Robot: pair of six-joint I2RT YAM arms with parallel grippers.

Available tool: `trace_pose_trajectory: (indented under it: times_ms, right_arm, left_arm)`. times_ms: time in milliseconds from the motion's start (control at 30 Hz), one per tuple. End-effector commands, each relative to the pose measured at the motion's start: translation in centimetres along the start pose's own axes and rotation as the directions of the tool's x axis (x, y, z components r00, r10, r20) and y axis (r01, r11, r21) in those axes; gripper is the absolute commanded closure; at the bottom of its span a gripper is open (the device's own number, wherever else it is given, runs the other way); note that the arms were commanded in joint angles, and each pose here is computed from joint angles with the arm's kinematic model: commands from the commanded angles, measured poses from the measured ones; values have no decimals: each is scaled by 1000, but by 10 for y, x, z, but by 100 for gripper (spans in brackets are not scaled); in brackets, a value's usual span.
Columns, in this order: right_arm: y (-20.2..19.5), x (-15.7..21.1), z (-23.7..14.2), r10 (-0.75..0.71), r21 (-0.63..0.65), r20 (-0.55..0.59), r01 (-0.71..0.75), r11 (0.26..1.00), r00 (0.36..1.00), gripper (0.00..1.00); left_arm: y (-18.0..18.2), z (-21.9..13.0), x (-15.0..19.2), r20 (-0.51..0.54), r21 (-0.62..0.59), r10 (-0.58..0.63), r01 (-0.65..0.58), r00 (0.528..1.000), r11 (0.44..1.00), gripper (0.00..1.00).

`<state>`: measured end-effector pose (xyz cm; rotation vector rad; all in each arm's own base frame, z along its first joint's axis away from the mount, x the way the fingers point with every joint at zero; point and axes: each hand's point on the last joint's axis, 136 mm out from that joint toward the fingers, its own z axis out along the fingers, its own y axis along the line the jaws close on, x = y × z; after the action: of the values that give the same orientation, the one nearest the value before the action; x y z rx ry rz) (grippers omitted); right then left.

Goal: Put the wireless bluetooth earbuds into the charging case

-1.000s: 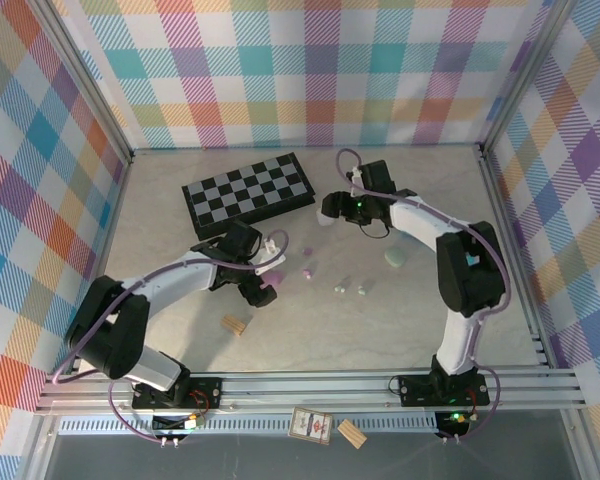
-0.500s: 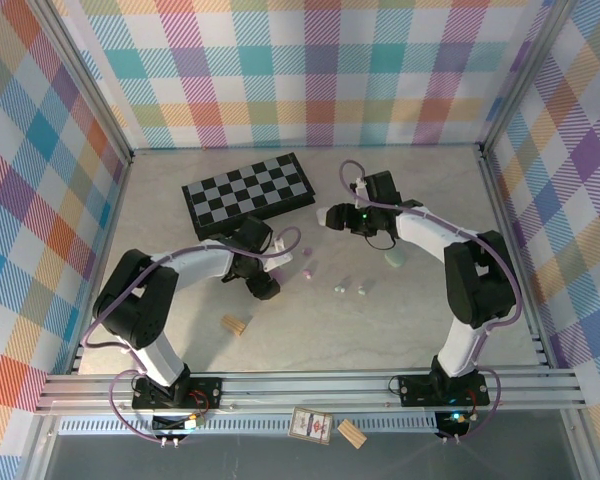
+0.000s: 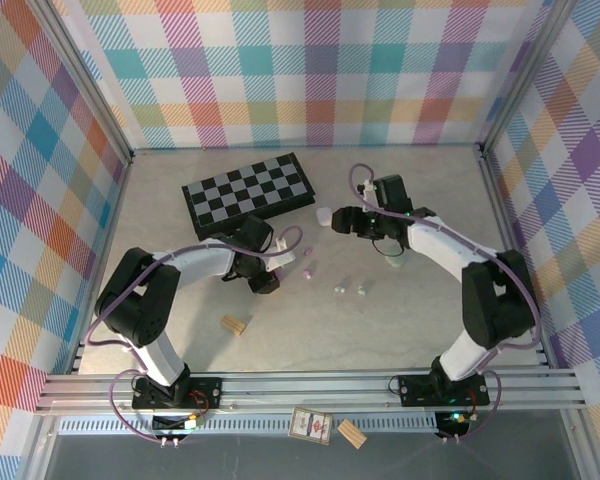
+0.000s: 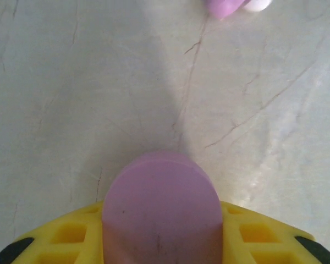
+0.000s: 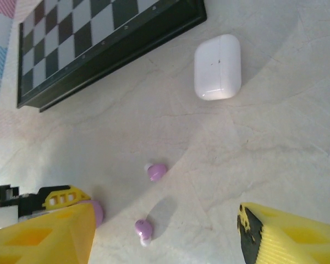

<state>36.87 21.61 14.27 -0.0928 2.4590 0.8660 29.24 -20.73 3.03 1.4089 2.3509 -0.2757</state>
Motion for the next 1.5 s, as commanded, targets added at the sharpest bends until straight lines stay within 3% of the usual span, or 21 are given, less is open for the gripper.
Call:
trace_pose_trajectory:
  times_ms: [0, 233, 333, 433, 733, 1067, 1367, 1467]
  right_arm:
    - [16, 5, -24, 16, -72, 14, -15, 997, 1000, 31]
    - [71, 43, -54, 116, -357, -158, -167, 919, 980, 29]
    - [93, 57, -60, 104, -430, -223, -194, 882, 969, 30]
    - [103, 68, -58, 97, -434, -268, -210, 876, 958, 30]
    - [121, 83, -38, 87, -436, -337, -238, 868, 937, 30]
    - [124, 89, -16, 93, -427, -389, -269, 864, 917, 37]
    - [125, 95, 1, 111, -416, -430, -306, 857, 896, 48]
    - [125, 96, 2, 111, -417, -434, -309, 855, 894, 62]
  left_arm:
    - [-7, -29, -36, 203, 7, 13, -15, 979, 1000, 64]
    - [-33, -79, -85, 526, -27, 163, -175, 835, 984, 64]
    - [-40, -92, -99, 591, -64, 215, -220, 777, 973, 64]
    - [-46, -98, -106, 609, -83, 253, -257, 751, 963, 64]
    - [-58, -107, -117, 634, -103, 300, -306, 713, 946, 64]
    - [-63, -110, -115, 628, -98, 304, -314, 716, 944, 63]
    - [-64, -113, -116, 634, -103, 307, -316, 709, 943, 63]
    - [-64, -113, -116, 635, -107, 308, -315, 708, 943, 63]
